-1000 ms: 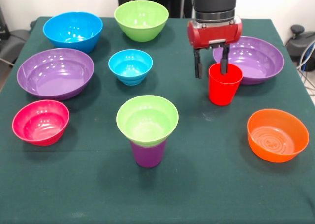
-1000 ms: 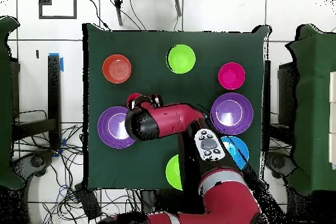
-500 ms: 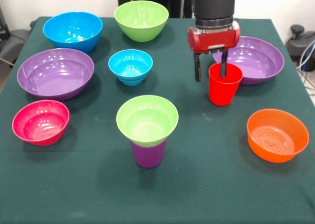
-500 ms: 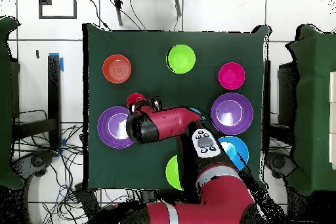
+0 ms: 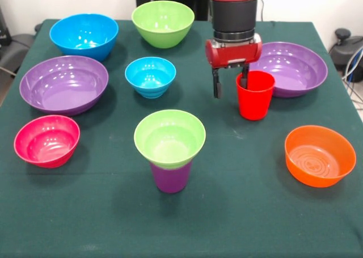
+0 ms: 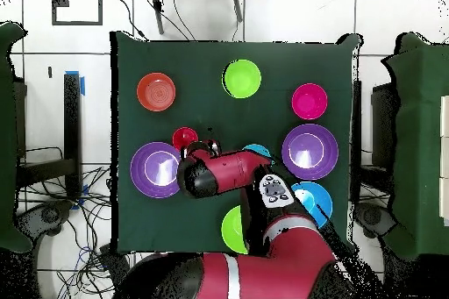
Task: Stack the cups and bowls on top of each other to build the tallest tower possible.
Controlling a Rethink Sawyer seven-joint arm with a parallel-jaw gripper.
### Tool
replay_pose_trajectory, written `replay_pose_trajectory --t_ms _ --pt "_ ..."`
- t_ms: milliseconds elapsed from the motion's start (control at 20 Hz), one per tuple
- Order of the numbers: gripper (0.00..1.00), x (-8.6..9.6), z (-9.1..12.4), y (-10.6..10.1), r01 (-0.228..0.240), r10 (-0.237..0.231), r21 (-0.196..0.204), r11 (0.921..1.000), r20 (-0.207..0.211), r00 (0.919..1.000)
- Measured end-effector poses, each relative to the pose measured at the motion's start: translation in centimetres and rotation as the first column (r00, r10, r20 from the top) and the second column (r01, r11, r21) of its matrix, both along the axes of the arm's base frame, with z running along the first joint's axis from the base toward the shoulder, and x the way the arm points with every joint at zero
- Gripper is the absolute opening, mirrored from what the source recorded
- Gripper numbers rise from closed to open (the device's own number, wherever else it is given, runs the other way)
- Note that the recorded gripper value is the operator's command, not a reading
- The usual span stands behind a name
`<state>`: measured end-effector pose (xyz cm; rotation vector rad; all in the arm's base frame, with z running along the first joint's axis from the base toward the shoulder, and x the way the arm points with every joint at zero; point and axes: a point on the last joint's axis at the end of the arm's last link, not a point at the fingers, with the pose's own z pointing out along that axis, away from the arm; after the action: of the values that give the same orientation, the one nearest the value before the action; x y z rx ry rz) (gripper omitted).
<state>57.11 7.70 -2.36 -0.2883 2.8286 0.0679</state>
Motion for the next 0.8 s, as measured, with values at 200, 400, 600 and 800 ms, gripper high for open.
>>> replay_pose_trajectory --t_ms 200,400,600,800 --pt "1.0 -0.7 -0.6 -0.4 -0.001 0.001 -0.011 0.9999 -0.015 0.9999" --pt "1.0 -1.1 -0.9 -0.7 -0.002 0.001 -0.022 0.9998 -0.024 0.9997" --pt "1.0 -1.4 -0.9 -0.6 -0.009 0.008 -0.033 0.9994 -0.027 0.9996" --pt "0.0 -1.5 -0.9 -0.1 -0.019 0.018 -0.035 0.9992 -0.028 0.9995"
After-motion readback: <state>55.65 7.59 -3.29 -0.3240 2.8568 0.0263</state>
